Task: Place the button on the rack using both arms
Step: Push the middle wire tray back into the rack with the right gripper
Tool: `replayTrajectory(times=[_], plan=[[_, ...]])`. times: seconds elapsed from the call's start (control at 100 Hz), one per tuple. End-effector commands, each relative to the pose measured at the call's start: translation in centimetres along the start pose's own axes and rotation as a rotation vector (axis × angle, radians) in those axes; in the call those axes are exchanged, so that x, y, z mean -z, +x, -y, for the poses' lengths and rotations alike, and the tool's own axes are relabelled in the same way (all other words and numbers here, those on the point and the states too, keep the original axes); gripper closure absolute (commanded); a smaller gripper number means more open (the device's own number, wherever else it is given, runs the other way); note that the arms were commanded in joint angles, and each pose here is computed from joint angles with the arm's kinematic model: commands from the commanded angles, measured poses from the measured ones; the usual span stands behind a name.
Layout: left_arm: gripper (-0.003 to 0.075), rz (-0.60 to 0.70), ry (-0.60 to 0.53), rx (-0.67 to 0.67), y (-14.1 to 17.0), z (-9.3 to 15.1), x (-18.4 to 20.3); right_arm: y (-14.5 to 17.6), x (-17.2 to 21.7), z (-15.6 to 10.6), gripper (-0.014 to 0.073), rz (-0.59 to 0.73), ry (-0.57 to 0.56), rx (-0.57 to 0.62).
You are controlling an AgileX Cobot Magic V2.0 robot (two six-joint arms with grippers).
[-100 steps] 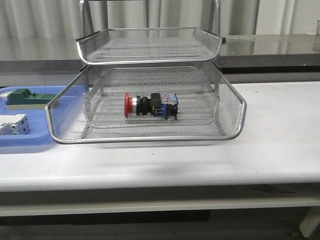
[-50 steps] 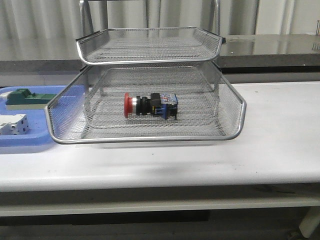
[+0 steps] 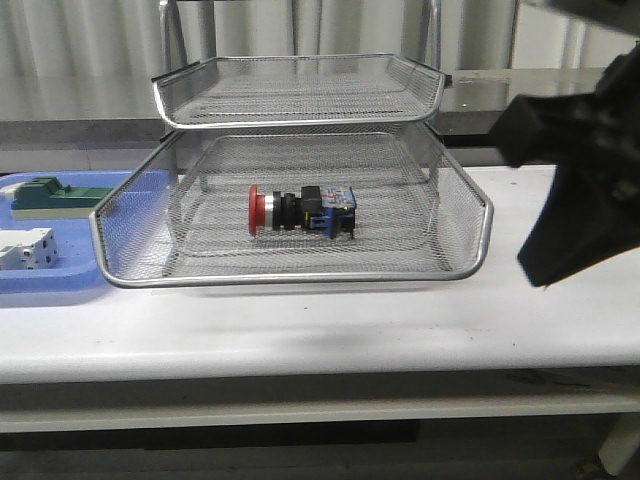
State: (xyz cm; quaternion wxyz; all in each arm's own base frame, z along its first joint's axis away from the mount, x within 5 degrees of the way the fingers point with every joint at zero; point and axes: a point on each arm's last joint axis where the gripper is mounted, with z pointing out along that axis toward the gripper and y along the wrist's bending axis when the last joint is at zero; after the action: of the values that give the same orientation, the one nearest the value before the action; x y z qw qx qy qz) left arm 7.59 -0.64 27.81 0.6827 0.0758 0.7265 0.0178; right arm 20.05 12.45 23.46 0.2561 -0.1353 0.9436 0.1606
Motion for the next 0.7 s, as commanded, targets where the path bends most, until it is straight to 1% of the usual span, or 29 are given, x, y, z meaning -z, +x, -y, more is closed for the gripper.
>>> replayTrajectory(times=[0.0,0.21,0.32,0.69], plan=[[0.0716,0.101,-0.029,0.019,-1.6,-0.4,0.1,-1.2,-0.6,-1.1,0.0662,0.076,-0.029,0.031],[0.0716,0.101,-0.029,0.019,-1.6,-0.4,0.1,-0.8,-3.1,-3.0,0.0662,0.062,-0.059,0.091],[0.0716,0.101,-0.029,0.019,-1.6,-0.4,0.1,-0.7,-4.0,-3.7,0.0662,0.076,-0.071,0.112],[0.0716,0.101,-0.029,0.019,-1.6,-0.4,0.1,-1.3,-5.9,-4.2,0.0662,0.124,-0.072,0.119]])
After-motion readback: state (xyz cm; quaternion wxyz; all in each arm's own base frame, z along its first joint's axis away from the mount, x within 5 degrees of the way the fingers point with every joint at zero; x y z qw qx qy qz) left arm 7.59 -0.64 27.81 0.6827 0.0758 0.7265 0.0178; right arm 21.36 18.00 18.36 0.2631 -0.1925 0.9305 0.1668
